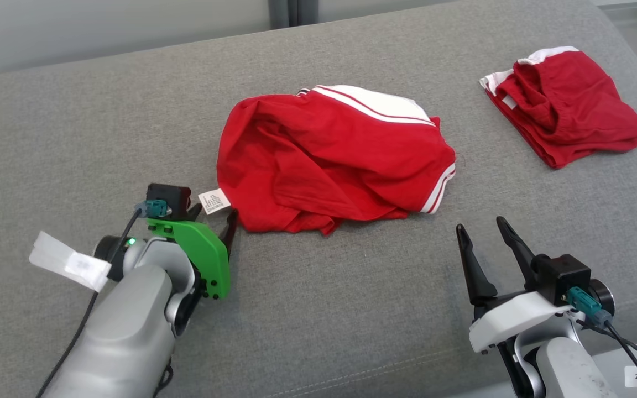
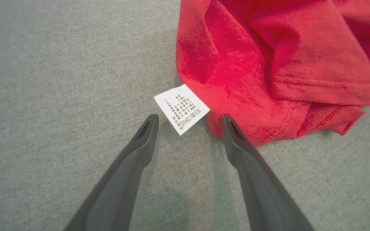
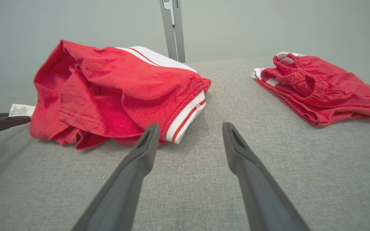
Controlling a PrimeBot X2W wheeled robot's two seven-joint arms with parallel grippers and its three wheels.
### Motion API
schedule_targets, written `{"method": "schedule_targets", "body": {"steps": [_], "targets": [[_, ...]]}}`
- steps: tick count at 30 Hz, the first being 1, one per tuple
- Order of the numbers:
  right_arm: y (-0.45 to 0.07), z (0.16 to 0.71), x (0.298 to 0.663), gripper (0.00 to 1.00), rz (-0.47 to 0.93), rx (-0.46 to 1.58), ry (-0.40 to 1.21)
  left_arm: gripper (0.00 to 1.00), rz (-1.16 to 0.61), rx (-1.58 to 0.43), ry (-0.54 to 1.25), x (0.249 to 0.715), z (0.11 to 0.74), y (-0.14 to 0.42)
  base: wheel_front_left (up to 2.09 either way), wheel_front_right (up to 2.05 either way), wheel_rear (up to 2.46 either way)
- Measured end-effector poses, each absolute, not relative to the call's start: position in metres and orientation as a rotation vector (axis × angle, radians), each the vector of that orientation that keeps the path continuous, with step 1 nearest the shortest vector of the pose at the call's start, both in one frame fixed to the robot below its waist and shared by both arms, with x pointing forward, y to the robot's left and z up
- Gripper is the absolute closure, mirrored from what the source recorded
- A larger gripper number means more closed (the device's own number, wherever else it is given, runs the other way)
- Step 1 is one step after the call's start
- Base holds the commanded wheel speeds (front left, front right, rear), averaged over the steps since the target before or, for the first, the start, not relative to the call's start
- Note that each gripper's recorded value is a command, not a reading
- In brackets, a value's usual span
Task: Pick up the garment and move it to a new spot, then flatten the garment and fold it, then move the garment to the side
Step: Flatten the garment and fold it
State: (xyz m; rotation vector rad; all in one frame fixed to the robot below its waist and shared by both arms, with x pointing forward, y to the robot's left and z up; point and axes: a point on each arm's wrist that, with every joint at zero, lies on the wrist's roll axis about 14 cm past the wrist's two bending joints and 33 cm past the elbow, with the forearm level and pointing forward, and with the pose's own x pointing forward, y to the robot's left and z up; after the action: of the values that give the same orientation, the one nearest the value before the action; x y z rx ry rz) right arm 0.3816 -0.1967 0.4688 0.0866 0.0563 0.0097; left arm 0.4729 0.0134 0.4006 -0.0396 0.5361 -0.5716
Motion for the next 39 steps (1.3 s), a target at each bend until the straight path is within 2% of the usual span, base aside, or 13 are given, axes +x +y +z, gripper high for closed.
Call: {"method": "schedule_targets", "body": {"steps": [4,11,12,13,14,20,26,33,39], "targets": [[-0.208,0.467,0.375,0.00,-0.024,0.079,0.063,0.00,-0.607,-0.090,0.596,0.456,0.384,-0.005,0.00,0.00,0.00],[-0.221,0.465,0.366,0.00,-0.068,0.071,0.075,0.00,-0.690,-0.113,0.598,0.450,0.381,-0.035,0.00,0.00,0.00],[-0.223,0.464,0.365,0.00,-0.074,0.071,0.077,0.55,-0.688,-0.104,0.605,0.450,0.378,-0.035,0.00,0.00,0.00],[-0.225,0.464,0.363,0.00,-0.081,0.072,0.078,0.55,-0.688,-0.095,0.611,0.450,0.376,-0.035,0.00,0.00,0.00],[-0.227,0.464,0.362,0.00,-0.087,0.072,0.079,1.00,-0.685,-0.092,0.614,0.451,0.375,-0.036,0.00,0.00,0.00],[-0.232,0.463,0.356,0.00,-0.106,0.073,0.080,1.00,-0.635,-0.061,0.606,0.459,0.374,-0.025,0.00,0.00,0.00],[-0.228,0.466,0.353,0.00,-0.095,0.082,0.068,1.00,-0.497,0.053,0.532,0.482,0.386,0.024,0.00,0.00,0.00],[-0.222,0.471,0.354,0.00,-0.077,0.092,0.050,1.00,-0.322,0.175,0.302,0.533,0.453,0.087,0.00,0.00,0.00],[-0.220,0.473,0.354,0.00,-0.070,0.095,0.043,1.00,-0.267,0.276,0.037,0.561,0.532,0.104,0.00,0.00,0.00]]}}
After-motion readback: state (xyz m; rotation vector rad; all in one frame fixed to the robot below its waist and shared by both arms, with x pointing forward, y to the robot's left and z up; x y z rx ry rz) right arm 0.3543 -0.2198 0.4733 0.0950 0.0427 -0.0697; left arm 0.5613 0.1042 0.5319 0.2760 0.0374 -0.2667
